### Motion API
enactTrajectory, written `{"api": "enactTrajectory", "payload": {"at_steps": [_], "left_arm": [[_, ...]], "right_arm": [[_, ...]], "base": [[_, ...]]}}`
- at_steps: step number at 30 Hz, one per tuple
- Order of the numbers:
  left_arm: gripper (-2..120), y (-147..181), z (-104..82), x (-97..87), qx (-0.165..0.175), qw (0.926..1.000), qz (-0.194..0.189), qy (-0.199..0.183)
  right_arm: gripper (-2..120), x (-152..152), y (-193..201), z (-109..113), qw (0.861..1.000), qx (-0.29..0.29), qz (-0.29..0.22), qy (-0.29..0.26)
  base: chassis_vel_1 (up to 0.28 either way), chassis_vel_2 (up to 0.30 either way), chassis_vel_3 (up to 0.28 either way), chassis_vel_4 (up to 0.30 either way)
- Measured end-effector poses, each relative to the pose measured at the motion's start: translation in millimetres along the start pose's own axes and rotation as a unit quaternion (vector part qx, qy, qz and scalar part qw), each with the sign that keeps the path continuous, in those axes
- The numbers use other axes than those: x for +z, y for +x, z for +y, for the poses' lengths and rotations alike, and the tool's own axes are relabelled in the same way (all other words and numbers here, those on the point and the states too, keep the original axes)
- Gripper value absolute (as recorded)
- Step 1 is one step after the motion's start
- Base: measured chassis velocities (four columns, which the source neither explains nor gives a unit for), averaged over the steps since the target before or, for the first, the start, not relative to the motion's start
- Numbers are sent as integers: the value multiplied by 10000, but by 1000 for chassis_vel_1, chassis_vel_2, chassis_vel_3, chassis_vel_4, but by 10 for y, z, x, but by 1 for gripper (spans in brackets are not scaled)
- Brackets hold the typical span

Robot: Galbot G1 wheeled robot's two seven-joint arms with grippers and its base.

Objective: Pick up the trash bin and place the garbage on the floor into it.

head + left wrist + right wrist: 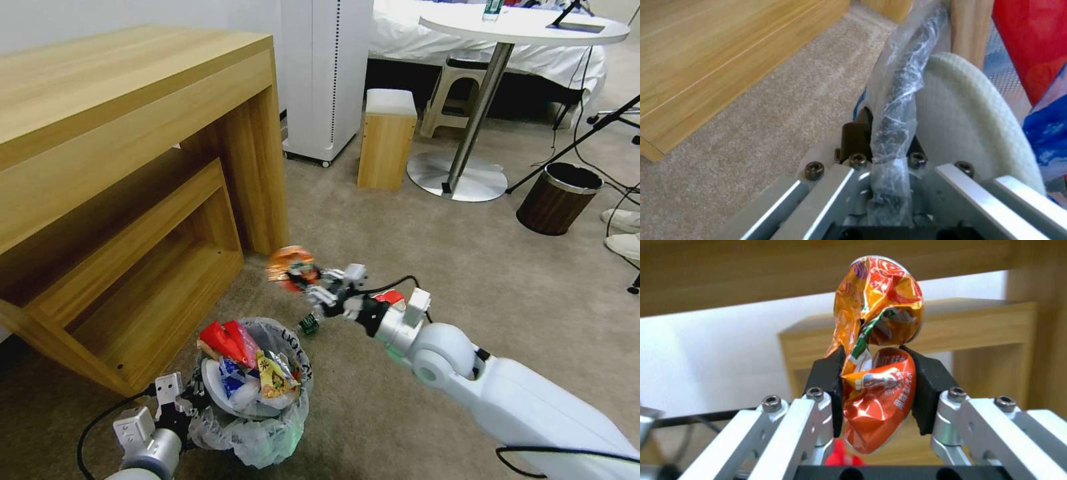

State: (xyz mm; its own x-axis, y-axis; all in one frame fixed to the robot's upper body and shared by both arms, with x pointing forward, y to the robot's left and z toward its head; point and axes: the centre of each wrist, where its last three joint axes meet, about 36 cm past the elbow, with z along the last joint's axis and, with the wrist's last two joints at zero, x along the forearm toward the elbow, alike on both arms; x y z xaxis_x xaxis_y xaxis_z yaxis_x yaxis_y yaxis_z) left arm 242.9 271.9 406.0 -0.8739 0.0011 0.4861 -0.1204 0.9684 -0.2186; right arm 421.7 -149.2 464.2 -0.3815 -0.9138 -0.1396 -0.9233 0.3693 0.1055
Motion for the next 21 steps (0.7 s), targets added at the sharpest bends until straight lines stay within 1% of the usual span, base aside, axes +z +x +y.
{"api": "enactTrajectory", "payload": {"at_steps": [1, 2, 4, 5, 6, 9, 15, 17, 21], "left_arm": [[0, 4, 1, -4, -8, 10000, -8, 3], [0, 4, 1, -4, -8, 10000, -8, 3], [0, 8, 4, -8, -20, 10000, -17, 2], [0, 7, 5, -11, -23, 10000, -22, 3], [0, 7, 5, -11, -23, 10000, -22, 3], [0, -2, 1, -21, -20, 10000, -44, 13], [0, -22, -5, -12, -23, 10000, -42, 36], [0, -36, -13, -2, -24, 10000, -37, 62], [0, -39, -10, -1, -34, 10000, -39, 68]], "right_arm": [[28, 53, -57, 109, 9997, -122, 149, -119], [28, 53, -57, 109, 9997, -122, 149, -119], [28, 153, -76, 194, 9990, -143, 373, -220], [28, 276, -64, 254, 9977, -126, 597, -311], [28, 276, -64, 254, 9977, -126, 597, -311], [28, 495, -28, 353, 9943, -31, 972, -441], [28, 654, -26, 430, 9914, -92, 1197, -515], [28, 741, -66, 498, 9891, -187, 1358, -546], [28, 809, -104, 539, 9867, -204, 1502, -582]], "base": [[0, 0, 0, 0], [0, 0, 0, 0], [0, 0, 0, 0], [0, 0, 0, 0], [0, 0, 0, 0], [0, 0, 0, 0], [0, 0, 0, 0], [0, 0, 0, 0], [0, 0, 0, 0]]}}
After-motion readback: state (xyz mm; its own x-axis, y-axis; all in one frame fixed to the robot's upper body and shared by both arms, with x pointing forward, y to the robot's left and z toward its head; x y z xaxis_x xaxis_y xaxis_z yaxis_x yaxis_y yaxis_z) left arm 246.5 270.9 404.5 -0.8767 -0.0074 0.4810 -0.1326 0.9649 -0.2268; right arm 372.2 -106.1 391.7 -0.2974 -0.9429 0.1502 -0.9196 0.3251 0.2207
